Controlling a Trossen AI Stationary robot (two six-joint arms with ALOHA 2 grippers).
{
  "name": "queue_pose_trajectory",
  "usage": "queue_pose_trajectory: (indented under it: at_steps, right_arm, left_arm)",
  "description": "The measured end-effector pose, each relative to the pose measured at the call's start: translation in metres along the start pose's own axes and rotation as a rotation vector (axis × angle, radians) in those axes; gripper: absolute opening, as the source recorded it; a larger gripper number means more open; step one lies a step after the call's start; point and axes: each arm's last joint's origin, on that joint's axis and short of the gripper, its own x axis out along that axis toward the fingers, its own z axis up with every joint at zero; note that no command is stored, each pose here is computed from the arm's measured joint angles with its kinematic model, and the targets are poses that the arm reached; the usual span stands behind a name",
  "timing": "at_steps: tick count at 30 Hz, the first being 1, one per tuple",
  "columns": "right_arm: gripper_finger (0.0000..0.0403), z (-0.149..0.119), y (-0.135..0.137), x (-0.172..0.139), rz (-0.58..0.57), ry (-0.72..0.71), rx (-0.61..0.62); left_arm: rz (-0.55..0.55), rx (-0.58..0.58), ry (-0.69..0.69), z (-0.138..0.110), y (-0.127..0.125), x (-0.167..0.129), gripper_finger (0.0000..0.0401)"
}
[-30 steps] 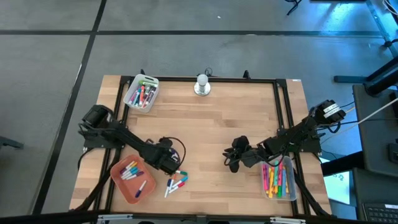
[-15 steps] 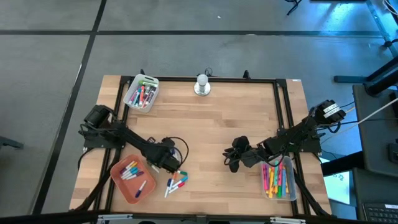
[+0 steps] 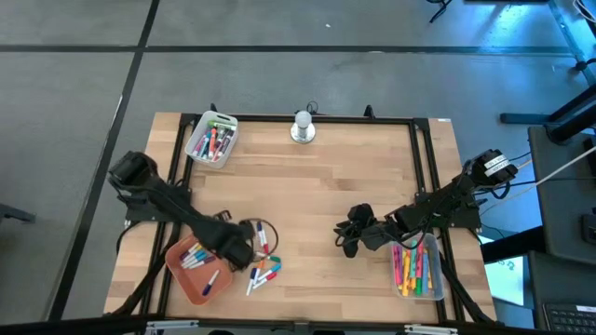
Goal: Pick & Place Markers
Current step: Put the green and white highlighter pen into the orange bin
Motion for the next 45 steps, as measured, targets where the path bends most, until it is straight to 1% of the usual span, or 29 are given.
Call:
queue_pose_trajectory:
  at_steps: [3,5,10,14,16,20,22,25,29,33,39,42,45]
  right_arm:
    - [0.0106,0.000,0.000,0.000,0.000,0.000,0.000]
    - [0.0107,0.000,0.000,0.000,0.000,0.000,0.007]
    - [0.0106,0.000,0.000,0.000,0.000,0.000,0.008]
    - [0.0107,0.000,0.000,0.000,0.000,0.000,0.008]
    - [0.0106,0.000,0.000,0.000,0.001,0.001,0.007]
    - [0.0106,0.000,0.000,0.000,0.002,0.001,0.006]
    - [0.0107,0.000,0.000,0.000,0.001,0.001,0.006]
    - [0.0107,0.000,0.000,0.000,0.002,0.001,0.006]
    - [0.0107,0.000,0.000,0.000,0.002,0.001,0.006]
    - [0.0107,-0.001,0.000,0.000,0.005,0.006,0.006]
    - [0.0107,-0.001,0.000,0.000,0.006,0.009,0.001]
    - [0.0107,-0.001,0.000,0.000,0.005,0.009,0.001]
    - [0.0107,-0.001,0.000,0.000,0.004,0.010,0.000]
  left_arm:
    - [-0.038,0.150,0.030,-0.005,-0.013,0.011,0.0123]
    - [-0.035,0.211,0.071,-0.008,-0.017,0.019,0.0123]
    - [0.027,0.239,0.119,-0.008,-0.020,0.037,0.0123]
    - [0.012,0.250,0.160,-0.003,-0.018,0.041,0.0121]
    - [-0.003,0.236,0.176,-0.001,-0.016,0.041,0.0116]
    - [-0.036,0.220,0.160,0.007,-0.013,0.032,0.0103]
    - [-0.012,0.212,0.131,0.012,-0.010,0.027,0.0095]
    - [-0.042,0.183,0.055,0.024,-0.012,0.012,0.0086]
    - [0.046,0.193,0.074,0.024,-0.006,0.002,0.0078]
    - [0.150,0.150,0.106,0.018,0.004,0.002,0.0078]
    - [0.242,0.051,0.134,0.007,0.019,0.019,0.0097]
    - [0.229,-0.024,0.189,0.004,0.026,0.029,0.0120]
    - [0.195,-0.037,0.279,0.000,0.029,0.034,0.0150]
